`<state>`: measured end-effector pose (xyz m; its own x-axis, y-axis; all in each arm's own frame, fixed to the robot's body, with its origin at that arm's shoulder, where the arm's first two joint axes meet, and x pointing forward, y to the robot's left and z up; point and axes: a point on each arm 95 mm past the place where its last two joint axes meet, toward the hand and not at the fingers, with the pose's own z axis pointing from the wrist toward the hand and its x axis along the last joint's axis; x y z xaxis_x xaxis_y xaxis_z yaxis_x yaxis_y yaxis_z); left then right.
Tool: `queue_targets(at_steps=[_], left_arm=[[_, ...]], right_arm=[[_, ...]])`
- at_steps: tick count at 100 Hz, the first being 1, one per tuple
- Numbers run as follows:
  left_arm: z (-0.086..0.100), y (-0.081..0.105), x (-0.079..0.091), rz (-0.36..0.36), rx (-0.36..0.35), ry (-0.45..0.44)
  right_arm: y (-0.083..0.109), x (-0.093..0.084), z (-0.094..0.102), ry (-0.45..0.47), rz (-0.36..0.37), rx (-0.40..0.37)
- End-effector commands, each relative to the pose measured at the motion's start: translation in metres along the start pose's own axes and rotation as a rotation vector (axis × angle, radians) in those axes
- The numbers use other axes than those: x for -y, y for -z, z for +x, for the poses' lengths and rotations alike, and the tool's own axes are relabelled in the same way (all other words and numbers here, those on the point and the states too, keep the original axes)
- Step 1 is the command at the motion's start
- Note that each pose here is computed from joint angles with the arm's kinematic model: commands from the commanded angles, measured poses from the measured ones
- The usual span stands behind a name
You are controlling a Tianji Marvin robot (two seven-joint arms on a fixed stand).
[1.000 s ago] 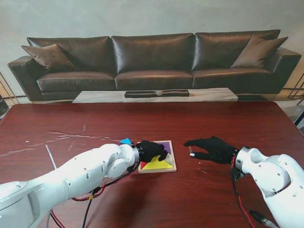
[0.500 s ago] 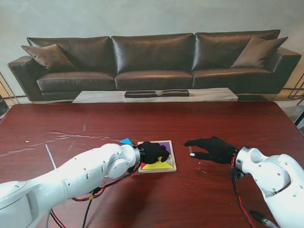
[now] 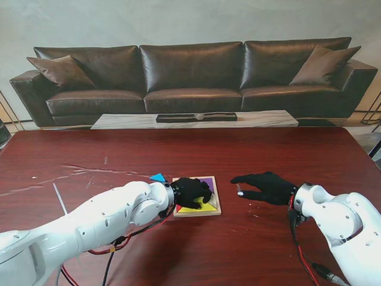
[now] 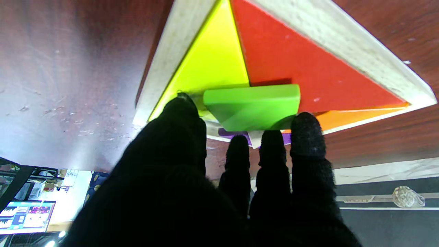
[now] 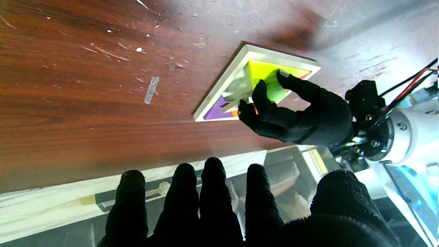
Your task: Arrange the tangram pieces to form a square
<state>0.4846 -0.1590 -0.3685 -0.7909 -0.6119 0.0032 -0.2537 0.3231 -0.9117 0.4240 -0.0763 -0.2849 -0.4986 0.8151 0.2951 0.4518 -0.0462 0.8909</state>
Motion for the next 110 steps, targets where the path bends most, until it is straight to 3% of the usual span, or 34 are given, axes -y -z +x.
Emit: queue_targets(at_steps=[1,41,85,110], left_arm=[[0.004,0.002,-0.003,0.009,-0.008,0.002],[0.006,0.021,0.010,0.127,0.050,0.018],[-0.013,0.045,-0.008,0.024,0.150,-0.017],[-0.015,0.038,-0.017,0.077,0.148,0.013]], right_arm=[[-0.001,0.001,0.003,0.008,0.007,-0.003],[-0.003,0.000,0.006,0.010,0.006,-0.012],[-0.005,0.001,0.008,0.012,0.006,-0.021],[-0.006,0.001,0.008,0.014,0.008,-0.021]])
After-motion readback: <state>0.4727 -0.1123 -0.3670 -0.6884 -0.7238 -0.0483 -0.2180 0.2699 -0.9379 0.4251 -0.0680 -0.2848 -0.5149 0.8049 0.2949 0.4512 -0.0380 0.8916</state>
